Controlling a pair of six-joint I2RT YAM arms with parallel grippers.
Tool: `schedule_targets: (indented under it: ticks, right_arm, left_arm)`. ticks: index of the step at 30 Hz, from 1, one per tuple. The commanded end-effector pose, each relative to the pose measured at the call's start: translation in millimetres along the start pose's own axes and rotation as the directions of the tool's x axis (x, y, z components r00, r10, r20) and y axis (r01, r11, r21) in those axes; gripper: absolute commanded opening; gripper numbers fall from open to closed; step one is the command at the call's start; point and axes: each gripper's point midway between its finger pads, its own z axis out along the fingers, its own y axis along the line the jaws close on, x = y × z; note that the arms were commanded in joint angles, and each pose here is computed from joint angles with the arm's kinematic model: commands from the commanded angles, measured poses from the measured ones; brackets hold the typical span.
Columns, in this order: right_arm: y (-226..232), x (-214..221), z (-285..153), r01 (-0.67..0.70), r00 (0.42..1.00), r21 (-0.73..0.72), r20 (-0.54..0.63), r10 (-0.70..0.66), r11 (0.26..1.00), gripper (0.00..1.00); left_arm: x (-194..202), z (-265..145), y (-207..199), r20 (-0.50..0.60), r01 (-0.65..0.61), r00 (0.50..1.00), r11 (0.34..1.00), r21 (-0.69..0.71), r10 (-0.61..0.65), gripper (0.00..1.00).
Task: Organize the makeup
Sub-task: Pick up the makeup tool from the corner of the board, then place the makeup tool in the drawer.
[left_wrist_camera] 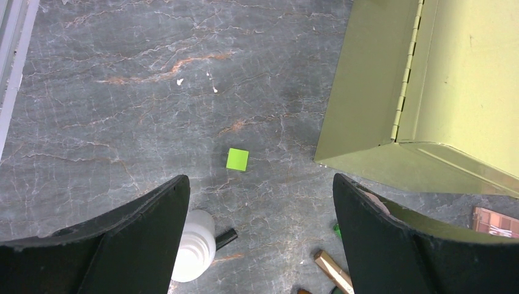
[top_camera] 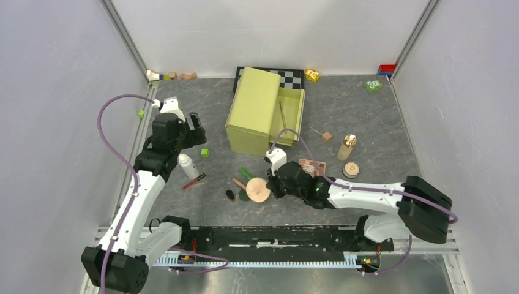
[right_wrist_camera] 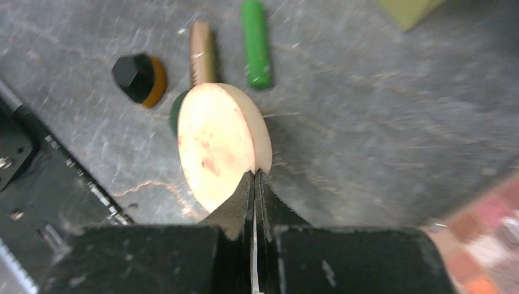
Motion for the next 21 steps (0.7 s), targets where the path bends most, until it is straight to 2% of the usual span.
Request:
schedule_targets:
  ticks: [1,4,7,17,21]
  right_arm:
    - [-46,-34,-28,0.142,0.986,0.262,0.051,-0.161,0.955,0.00]
    - [-68,-52,-49,0.163,0.974,0.386,0.084,-0.211,0.908,0.00]
    - [-85,-76,-72,0.129,0.962,0.466,0.153,-0.224,0.875,0.00]
    - [-135,-168,-105,-0.084,0.922,0.510,0.366,-0.127,0.856,0.00]
    - [-152,-198,-102,-0.128,0.916,0.532,0.387,-0.106,0.837,0.00]
  left_arm:
    - [-13,0,-2,0.050,-0.051,0.997,0.999,0.014,0.051,0.92]
    - [-13,0,-3,0.048,-0.052,0.998,0.999,0.017,0.051,0.92]
    - [-14,0,-3,0.050,-0.051,0.997,0.999,0.016,0.050,0.92]
    - [-13,0,-3,0.048,-0.052,0.998,0.998,0.019,0.051,0.92]
    - [-14,0,-3,0.049,-0.053,0.997,0.998,0.018,0.052,0.92]
